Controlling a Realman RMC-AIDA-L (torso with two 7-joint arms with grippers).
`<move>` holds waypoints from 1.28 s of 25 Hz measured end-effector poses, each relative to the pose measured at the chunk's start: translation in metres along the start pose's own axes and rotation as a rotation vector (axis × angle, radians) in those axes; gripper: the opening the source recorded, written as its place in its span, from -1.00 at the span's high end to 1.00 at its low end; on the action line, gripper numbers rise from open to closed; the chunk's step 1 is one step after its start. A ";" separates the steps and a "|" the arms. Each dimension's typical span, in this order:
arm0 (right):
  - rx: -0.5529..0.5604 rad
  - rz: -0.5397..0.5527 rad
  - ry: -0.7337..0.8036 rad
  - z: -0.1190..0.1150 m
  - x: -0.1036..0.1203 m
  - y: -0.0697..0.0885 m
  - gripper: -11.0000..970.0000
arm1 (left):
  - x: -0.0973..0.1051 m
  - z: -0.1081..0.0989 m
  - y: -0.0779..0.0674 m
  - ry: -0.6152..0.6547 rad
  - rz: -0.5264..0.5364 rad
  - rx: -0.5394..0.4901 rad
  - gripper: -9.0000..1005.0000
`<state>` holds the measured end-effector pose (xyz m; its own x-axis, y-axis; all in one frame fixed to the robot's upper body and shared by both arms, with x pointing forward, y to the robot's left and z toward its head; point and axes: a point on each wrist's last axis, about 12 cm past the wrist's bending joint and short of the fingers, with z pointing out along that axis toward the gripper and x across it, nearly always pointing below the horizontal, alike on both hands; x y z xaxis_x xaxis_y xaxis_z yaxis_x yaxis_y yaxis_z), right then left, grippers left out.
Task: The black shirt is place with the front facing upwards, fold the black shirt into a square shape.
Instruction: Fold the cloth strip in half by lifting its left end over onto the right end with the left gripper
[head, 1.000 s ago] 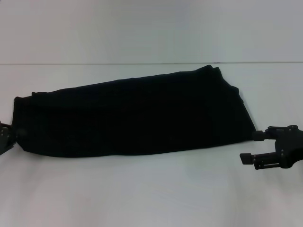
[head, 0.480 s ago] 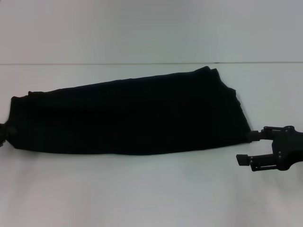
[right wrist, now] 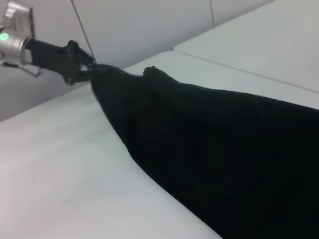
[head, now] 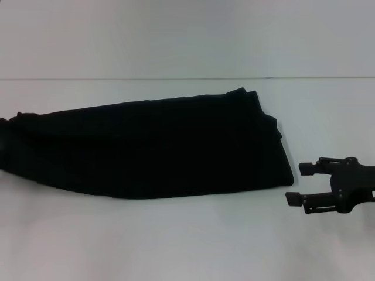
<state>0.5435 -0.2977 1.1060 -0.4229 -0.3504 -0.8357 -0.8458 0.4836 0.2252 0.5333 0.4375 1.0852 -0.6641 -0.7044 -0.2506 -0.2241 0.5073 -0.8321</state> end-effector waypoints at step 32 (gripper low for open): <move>0.059 0.101 -0.177 -0.010 0.033 0.002 -0.91 | 0.159 0.213 -0.182 0.345 0.372 0.364 0.89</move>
<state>0.5245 -0.3159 1.0837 -0.4366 -0.1536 -0.8865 -0.7793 0.5569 0.2873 0.6206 0.1276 1.0910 -0.8566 -0.2812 -0.4326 0.2836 0.4438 -0.8500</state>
